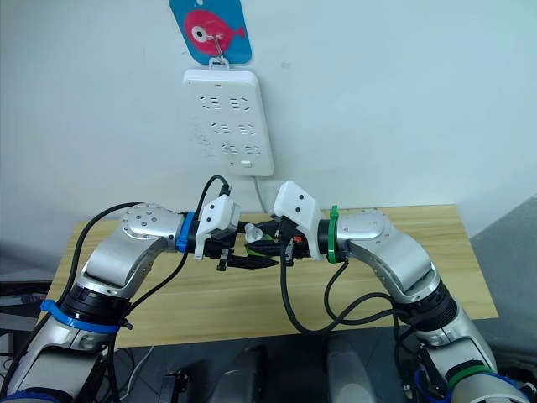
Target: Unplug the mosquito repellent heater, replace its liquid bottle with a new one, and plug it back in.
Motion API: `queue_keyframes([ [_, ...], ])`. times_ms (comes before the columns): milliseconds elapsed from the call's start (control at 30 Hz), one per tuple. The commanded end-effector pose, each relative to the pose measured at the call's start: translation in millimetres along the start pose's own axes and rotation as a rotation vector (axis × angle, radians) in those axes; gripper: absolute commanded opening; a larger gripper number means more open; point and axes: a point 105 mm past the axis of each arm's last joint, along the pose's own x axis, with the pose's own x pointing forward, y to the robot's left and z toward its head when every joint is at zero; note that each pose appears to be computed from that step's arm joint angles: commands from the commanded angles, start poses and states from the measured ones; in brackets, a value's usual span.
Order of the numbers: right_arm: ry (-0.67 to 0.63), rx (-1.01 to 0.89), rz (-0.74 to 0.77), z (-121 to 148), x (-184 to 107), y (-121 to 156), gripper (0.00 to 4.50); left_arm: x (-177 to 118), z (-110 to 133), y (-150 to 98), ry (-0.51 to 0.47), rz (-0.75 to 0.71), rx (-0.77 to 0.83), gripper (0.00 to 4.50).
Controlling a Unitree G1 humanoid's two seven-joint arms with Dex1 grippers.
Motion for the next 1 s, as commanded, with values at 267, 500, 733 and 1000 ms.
queue_keyframes([
  [267,-0.072,-0.061,0.010,18.3,-7.6,-3.9,1.06,-13.3,8.5,11.3,-0.071,0.056,0.076,3.57],
  [500,-0.125,-0.016,-0.032,28.4,-25.5,-17.8,1.06,-26.5,4.9,10.1,-0.148,0.098,-0.097,4.50],
  [733,-0.128,0.004,-0.044,28.0,-30.9,-19.3,1.06,-15.6,18.8,7.0,-0.216,0.106,-0.117,4.50],
  [1000,-0.125,0.001,-0.027,28.7,-29.6,-15.2,1.06,-7.9,22.2,10.2,-0.225,0.081,-0.095,4.31],
])
